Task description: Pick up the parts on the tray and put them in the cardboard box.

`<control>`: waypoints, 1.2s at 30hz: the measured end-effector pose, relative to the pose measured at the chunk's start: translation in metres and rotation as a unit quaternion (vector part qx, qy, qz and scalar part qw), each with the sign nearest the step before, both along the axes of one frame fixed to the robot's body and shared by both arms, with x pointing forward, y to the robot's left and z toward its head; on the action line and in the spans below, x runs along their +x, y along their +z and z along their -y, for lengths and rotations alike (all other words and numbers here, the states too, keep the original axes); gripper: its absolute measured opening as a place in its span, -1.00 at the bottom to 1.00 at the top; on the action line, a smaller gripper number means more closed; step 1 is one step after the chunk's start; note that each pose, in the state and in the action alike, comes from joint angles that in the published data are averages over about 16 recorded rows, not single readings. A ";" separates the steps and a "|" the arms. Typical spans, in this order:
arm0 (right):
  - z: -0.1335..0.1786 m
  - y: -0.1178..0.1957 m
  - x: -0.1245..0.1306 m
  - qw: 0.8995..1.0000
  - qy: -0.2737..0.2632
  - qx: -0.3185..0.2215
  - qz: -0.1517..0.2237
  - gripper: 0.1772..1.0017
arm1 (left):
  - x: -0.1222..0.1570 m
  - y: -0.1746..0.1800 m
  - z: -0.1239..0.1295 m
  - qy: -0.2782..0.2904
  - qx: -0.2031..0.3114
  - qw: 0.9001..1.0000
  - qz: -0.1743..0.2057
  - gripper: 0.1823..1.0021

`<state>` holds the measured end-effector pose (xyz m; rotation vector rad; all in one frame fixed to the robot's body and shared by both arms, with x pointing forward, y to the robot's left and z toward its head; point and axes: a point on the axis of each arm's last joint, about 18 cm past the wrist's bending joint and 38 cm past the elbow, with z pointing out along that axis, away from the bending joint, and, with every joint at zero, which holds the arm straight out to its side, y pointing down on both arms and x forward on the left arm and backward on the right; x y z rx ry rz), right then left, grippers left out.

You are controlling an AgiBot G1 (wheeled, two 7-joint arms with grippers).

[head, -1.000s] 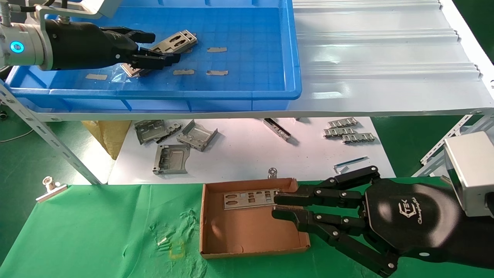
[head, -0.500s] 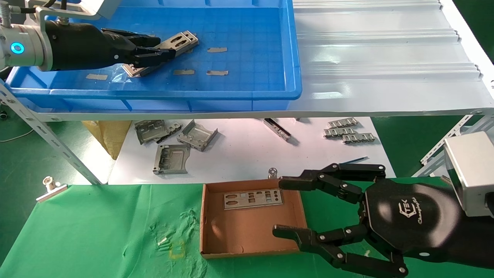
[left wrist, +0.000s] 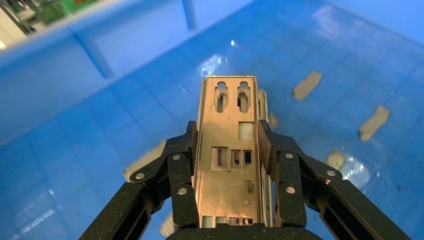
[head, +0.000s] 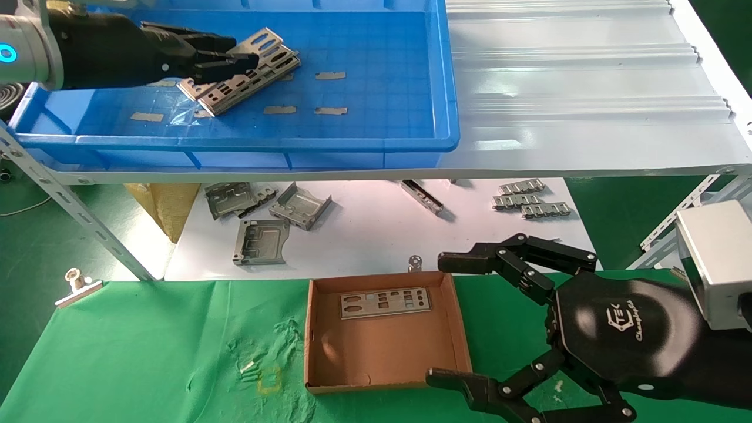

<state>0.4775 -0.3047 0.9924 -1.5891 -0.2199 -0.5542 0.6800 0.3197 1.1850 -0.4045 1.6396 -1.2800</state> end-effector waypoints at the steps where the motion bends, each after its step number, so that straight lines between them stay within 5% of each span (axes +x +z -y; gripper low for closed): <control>1: 0.000 0.000 0.000 1.000 0.000 0.000 0.000 0.63 | -0.001 0.001 0.000 0.000 0.000 1.000 0.001 -0.31; 18: 0.000 0.000 0.000 1.000 0.000 0.000 0.000 0.98 | -0.010 0.008 0.001 -0.020 -0.001 1.000 0.007 -0.32; 27: 0.000 0.000 0.000 1.000 0.000 0.000 0.000 1.00 | -0.038 0.004 0.012 -0.105 0.021 0.994 0.009 -0.32; 36: 0.000 0.000 0.000 1.000 0.000 0.000 0.000 1.00 | -0.070 -0.011 0.024 -0.202 0.081 0.976 0.027 -0.32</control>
